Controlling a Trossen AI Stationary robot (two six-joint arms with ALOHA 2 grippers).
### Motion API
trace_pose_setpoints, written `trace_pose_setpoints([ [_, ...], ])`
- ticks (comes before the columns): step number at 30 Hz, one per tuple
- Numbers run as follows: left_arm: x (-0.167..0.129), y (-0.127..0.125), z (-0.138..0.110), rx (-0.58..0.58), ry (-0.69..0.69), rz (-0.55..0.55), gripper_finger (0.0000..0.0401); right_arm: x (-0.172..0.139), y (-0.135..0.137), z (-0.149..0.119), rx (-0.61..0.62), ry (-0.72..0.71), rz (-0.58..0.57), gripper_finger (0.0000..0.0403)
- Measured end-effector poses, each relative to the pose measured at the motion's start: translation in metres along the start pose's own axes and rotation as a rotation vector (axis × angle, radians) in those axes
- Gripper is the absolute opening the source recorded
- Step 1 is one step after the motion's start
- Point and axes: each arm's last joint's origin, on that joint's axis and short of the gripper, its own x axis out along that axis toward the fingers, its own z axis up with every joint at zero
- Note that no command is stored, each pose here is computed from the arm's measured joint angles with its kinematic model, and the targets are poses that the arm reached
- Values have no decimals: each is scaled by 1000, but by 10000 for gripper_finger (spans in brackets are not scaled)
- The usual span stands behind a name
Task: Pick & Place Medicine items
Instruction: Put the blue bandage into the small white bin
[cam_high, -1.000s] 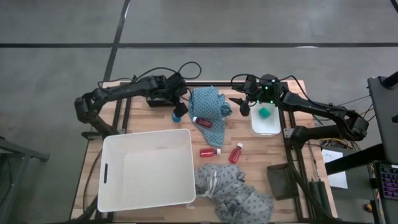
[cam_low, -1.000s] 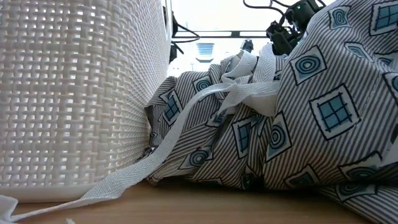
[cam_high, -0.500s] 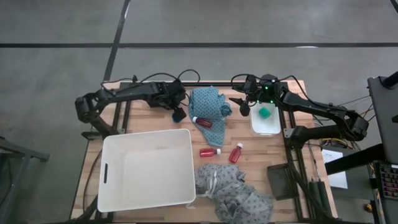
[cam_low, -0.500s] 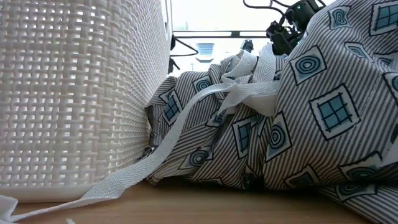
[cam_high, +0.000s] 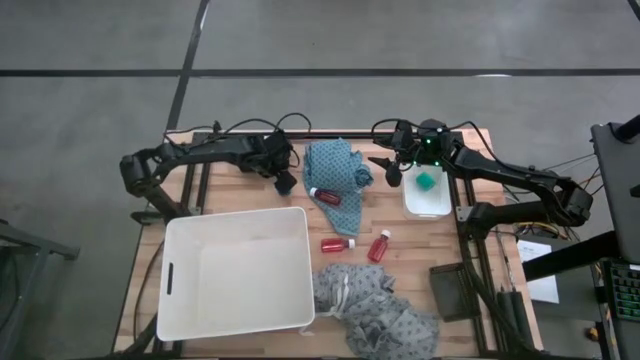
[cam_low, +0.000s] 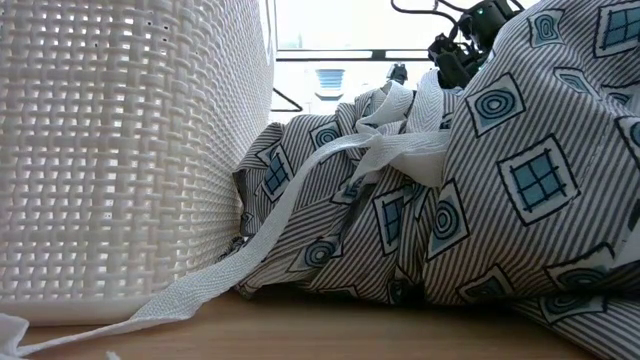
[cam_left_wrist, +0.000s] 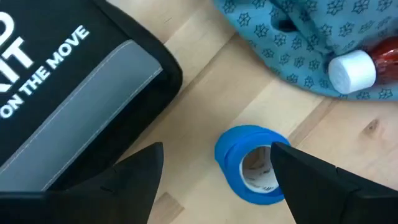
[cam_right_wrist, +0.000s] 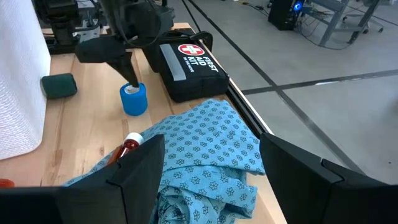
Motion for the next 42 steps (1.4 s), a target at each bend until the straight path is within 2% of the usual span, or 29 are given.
trace_pose_setpoints([
  [17,4,2,-1,-1,-15,-4,299,0,0,0,0,0,0,260],
  [22,15,5,-11,-21,39,10,298,0,0,0,0,0,0,260],
  [30,31,9,-12,-51,85,24,298,0,0,0,0,0,0,260],
  [42,22,9,-4,-56,56,-14,298,0,0,0,0,0,0,260],
])
